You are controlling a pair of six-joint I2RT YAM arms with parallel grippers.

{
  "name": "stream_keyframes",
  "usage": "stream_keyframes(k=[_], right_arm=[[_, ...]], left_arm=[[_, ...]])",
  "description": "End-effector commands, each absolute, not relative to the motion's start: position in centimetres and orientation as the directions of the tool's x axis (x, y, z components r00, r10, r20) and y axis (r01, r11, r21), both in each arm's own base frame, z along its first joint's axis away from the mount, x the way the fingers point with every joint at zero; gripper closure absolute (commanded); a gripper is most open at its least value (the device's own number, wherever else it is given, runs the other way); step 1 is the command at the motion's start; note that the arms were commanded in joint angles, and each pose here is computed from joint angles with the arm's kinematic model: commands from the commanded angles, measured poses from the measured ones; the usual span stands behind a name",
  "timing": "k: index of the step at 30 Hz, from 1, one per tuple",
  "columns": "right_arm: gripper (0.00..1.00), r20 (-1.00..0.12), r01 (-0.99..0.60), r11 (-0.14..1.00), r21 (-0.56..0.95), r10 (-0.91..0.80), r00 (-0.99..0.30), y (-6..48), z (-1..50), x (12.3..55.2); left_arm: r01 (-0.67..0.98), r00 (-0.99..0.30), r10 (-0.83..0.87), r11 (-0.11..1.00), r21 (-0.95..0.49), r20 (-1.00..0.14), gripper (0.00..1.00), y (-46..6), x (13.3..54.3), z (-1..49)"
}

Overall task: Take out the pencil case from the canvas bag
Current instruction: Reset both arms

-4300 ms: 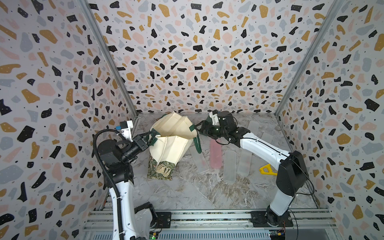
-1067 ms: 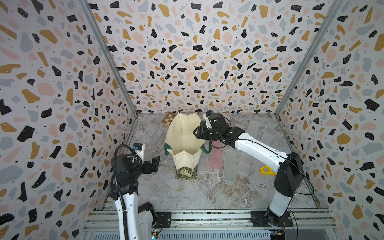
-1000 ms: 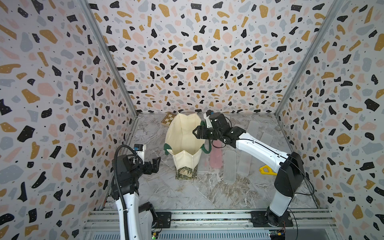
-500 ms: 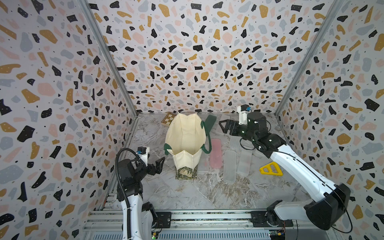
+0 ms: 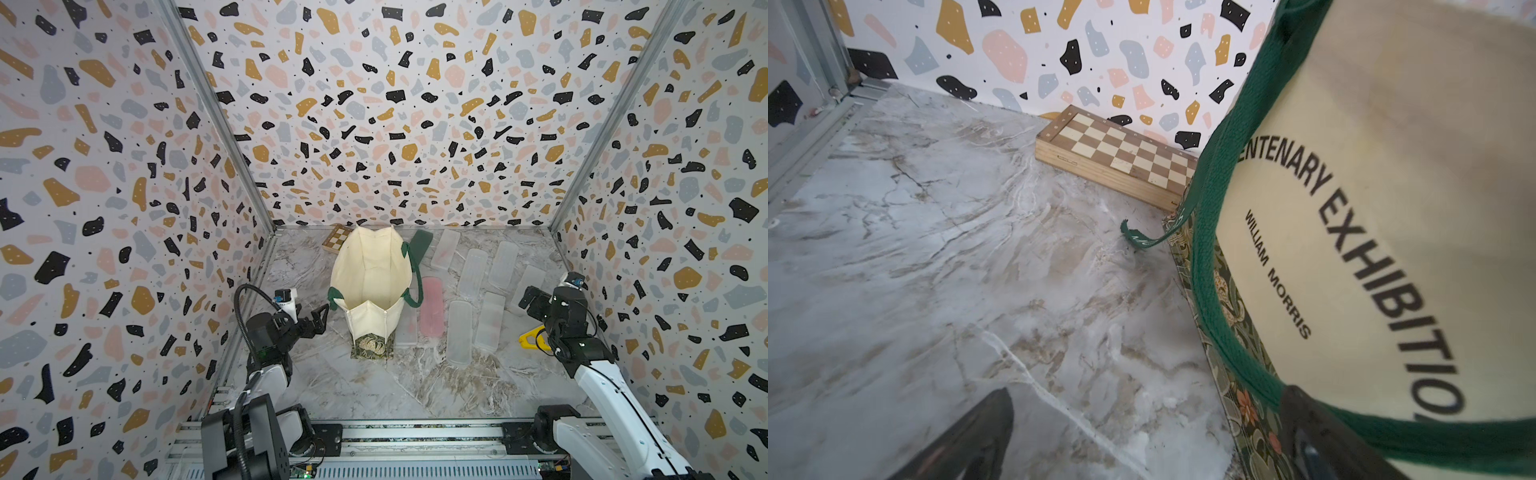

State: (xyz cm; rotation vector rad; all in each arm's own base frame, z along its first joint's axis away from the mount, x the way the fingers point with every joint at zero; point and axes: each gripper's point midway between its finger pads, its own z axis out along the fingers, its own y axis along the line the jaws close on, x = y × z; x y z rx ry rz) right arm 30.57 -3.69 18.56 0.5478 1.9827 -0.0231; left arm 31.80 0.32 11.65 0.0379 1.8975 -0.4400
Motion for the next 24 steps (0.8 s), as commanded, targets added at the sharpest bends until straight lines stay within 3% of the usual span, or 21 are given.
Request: stream_keyframes(k=[1, 5, 10, 15, 24], right_arm=[[0.01, -0.881, 0.465, 0.858, 0.22, 0.38, -0.283, -6.3, 18.0, 30.8], [0.01, -0.88, 0.496, 0.845, 0.201, 0.378, -0.288, -7.2, 15.1, 31.3], [0.01, -0.896, 0.501, 0.853, 0.143, 0.327, -0.301, -7.7, 13.0, 32.2], [0.01, -0.905, 0.52, 0.849, 0.097, 0.293, -0.308, -8.3, 11.7, 32.6], [0.01, -0.94, 0.504, 0.84, 0.2, 0.31, -0.143, -8.1, 11.6, 31.9]], left_arm=[[0.209, -0.228, -0.127, 0.962, -0.176, -0.965, 0.01, 1.0, 33.2, 14.2], [0.202, -0.219, -0.1, 0.969, -0.146, -0.971, 0.01, 0.4, 33.4, 14.1], [0.167, -0.165, 0.021, 0.986, -0.007, -0.986, 0.01, -1.4, 33.3, 13.5], [0.132, -0.201, 0.017, 0.991, -0.01, -0.979, 0.01, -1.0, 34.6, 12.0], [0.083, -0.235, -0.007, 0.996, -0.027, -0.972, 0.01, -0.2, 35.4, 10.8]])
